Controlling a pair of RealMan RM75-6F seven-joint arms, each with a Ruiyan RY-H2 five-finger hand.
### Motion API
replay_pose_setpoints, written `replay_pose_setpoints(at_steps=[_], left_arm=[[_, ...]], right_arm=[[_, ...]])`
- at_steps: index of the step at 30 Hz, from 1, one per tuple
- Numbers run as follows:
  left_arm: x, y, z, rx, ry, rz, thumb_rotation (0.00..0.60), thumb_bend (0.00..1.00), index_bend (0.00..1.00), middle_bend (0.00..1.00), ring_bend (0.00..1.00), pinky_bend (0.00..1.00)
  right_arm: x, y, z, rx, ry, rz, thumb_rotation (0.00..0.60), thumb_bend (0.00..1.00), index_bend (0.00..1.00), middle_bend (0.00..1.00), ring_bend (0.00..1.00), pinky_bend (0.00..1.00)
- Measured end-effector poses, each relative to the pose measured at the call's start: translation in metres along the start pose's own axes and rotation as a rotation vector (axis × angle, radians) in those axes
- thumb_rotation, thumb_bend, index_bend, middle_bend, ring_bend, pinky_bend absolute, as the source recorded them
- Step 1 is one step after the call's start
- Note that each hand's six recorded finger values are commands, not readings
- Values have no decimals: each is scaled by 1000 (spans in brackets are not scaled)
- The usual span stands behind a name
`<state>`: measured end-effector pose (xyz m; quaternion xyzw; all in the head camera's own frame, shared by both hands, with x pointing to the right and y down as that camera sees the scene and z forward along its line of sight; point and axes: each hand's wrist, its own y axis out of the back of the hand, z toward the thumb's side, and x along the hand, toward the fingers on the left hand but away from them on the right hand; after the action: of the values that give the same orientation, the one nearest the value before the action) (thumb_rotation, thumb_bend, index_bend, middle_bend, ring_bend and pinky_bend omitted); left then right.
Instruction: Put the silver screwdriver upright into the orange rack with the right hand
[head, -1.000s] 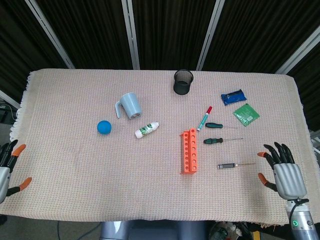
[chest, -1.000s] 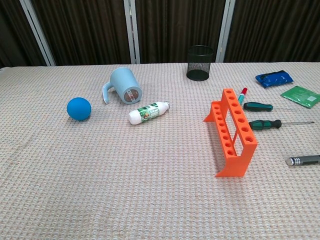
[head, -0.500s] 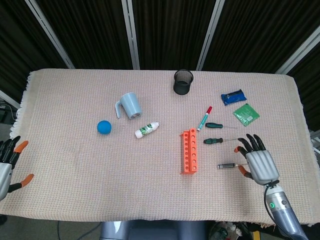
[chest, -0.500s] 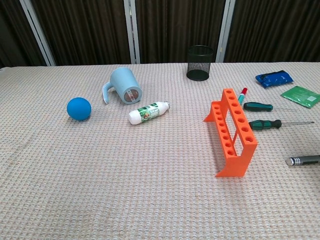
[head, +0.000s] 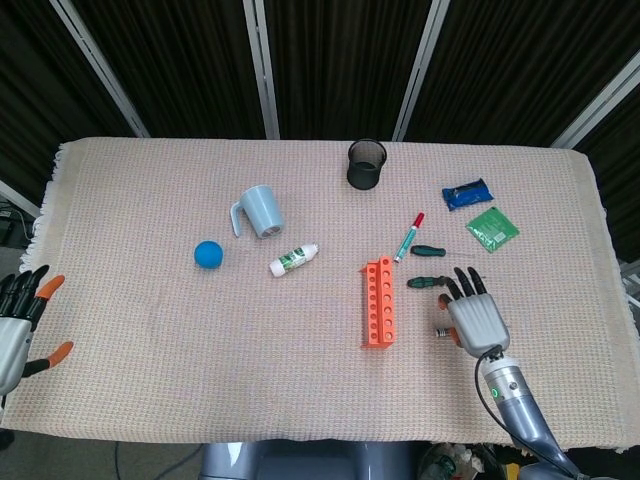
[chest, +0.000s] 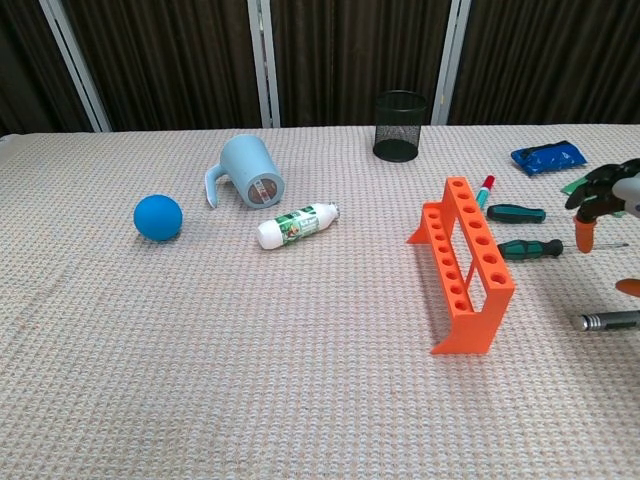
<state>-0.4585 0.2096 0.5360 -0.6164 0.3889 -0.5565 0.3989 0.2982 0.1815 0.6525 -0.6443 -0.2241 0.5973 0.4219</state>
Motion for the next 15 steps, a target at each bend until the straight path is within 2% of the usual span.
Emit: replay_pose_setpoints(at_steps=[8,15], left_arm=[[4,-3,4,-2,-10,-8,600,182,117,0,0,0],[6,-6,4,-4,-11,-18,600,181,118,0,0,0]], right_arm=[[-9,-16,13,112,27,60,600,216,424,165,0,0],[-13,-30,17,141,24,112,600,215,435,165,0,0]])
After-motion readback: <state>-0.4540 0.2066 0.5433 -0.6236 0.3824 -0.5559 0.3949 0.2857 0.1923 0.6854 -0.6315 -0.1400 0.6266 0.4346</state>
